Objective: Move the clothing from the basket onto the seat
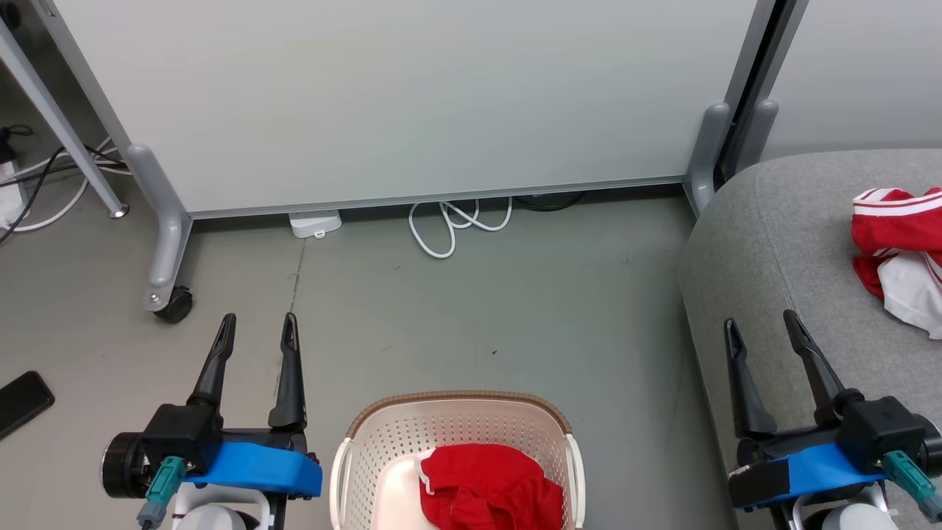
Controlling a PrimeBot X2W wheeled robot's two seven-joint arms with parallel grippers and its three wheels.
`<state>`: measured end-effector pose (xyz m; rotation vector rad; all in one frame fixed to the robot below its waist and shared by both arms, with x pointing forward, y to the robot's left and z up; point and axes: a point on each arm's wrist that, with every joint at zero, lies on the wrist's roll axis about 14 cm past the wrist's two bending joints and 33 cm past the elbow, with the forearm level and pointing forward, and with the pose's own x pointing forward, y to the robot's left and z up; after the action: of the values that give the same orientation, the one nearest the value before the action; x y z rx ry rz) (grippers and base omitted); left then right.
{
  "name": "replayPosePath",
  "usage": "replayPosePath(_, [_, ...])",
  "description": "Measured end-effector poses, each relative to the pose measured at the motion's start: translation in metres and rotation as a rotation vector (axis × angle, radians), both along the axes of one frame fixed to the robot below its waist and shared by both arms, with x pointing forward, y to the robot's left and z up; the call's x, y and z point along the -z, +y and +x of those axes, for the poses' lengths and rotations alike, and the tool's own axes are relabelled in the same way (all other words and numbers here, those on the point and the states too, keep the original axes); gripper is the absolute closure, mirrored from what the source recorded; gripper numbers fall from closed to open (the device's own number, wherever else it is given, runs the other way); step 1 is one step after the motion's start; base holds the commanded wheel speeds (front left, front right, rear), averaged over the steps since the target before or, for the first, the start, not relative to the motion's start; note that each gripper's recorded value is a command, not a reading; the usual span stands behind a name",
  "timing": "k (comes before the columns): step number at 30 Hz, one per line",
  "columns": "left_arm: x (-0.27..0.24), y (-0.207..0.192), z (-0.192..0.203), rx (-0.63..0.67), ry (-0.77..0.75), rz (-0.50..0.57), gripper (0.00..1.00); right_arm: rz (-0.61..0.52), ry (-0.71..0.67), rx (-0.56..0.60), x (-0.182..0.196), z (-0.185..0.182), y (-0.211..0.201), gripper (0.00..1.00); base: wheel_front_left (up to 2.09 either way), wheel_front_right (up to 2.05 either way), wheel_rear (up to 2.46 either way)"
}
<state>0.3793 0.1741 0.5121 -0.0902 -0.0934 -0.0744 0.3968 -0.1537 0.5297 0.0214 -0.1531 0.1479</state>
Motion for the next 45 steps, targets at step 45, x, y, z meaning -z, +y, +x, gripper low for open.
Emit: replayPosePath(45, [0.12, -0.118, 0.049, 0.466, 0.342, 0.151, 0.0, -0.033, 0.016, 0.0, 0.018, 0.06, -0.006, 0.0, 0.0, 0.0, 0.0])
